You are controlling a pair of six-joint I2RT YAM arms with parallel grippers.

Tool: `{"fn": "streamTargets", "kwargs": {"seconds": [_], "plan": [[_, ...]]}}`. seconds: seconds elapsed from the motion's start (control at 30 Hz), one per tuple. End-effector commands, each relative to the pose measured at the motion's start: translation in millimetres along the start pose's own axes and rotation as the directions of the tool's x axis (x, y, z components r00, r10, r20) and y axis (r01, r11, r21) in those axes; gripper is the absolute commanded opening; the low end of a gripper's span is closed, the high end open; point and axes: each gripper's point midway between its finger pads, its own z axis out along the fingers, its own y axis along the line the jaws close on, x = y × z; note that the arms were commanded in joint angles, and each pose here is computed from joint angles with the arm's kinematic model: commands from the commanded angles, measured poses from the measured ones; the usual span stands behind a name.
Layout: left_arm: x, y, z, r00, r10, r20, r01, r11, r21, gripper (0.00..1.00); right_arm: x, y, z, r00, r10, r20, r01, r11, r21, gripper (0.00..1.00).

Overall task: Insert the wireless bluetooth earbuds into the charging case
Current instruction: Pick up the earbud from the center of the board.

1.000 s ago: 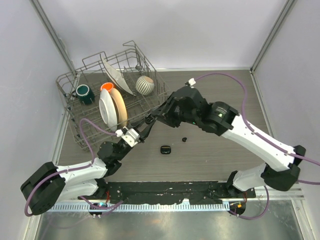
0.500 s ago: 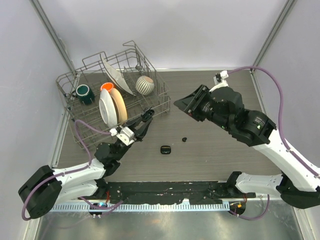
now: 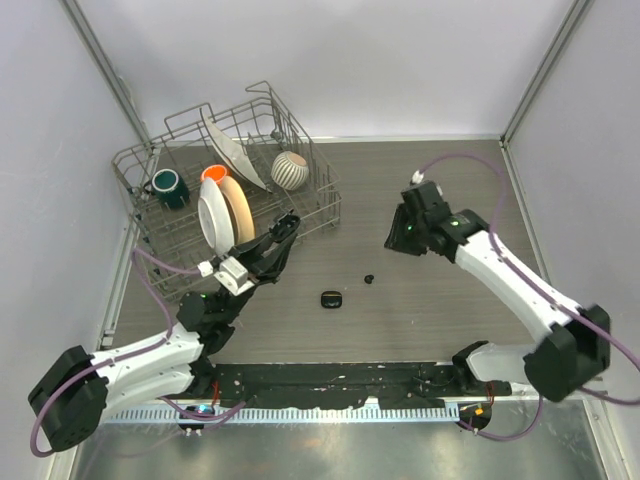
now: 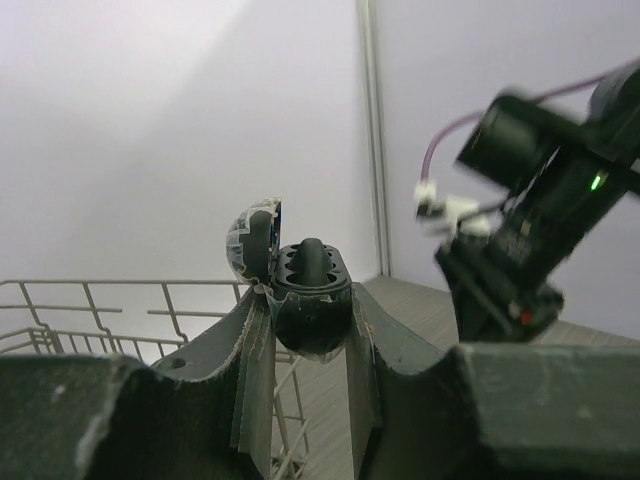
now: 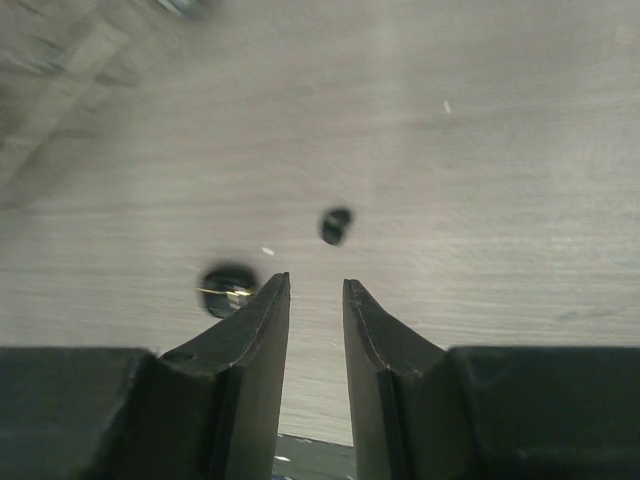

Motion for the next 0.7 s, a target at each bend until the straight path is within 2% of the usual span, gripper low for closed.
{"fn": "streamTargets", "kwargs": {"seconds": [0.0,0.07,0.17,0.43,0.5,0.67], "plan": [[-68,9,7,0.972,-0.006,0.236,0.012,1.000,-0.027,0.00,40,-17,44,0.984,-0.113,-0.134,0.114,0.993,-0.003,0.33],[-73,11,6,0.970,-0.003,0.245,0.010,1.000,-0.030,0.00,60,-17,55,0.977,-0.058,-0.205,0.056,0.998,-0.013,0.32],[-71,11,5,0.974,0.006,0.228,0.000,1.000,-0.028,0.00,74,-11,69,0.973,-0.030,-0.229,0.015,0.998,-0.066,0.32],[-76,12,2,0.971,0.011,0.241,-0.003,0.999,-0.036,0.00,70,30,83,0.971,-0.041,-0.235,0.001,0.986,-0.169,0.29],[-74,12,2,0.972,0.011,0.233,-0.003,0.999,-0.035,0.00,81,27,96,0.961,-0.044,-0.273,0.011,0.993,-0.120,0.28],[-73,13,0,0.974,0.012,0.228,-0.004,0.999,-0.038,0.00,85,19,112,0.959,-0.038,-0.283,0.043,0.999,0.011,0.27]]}}
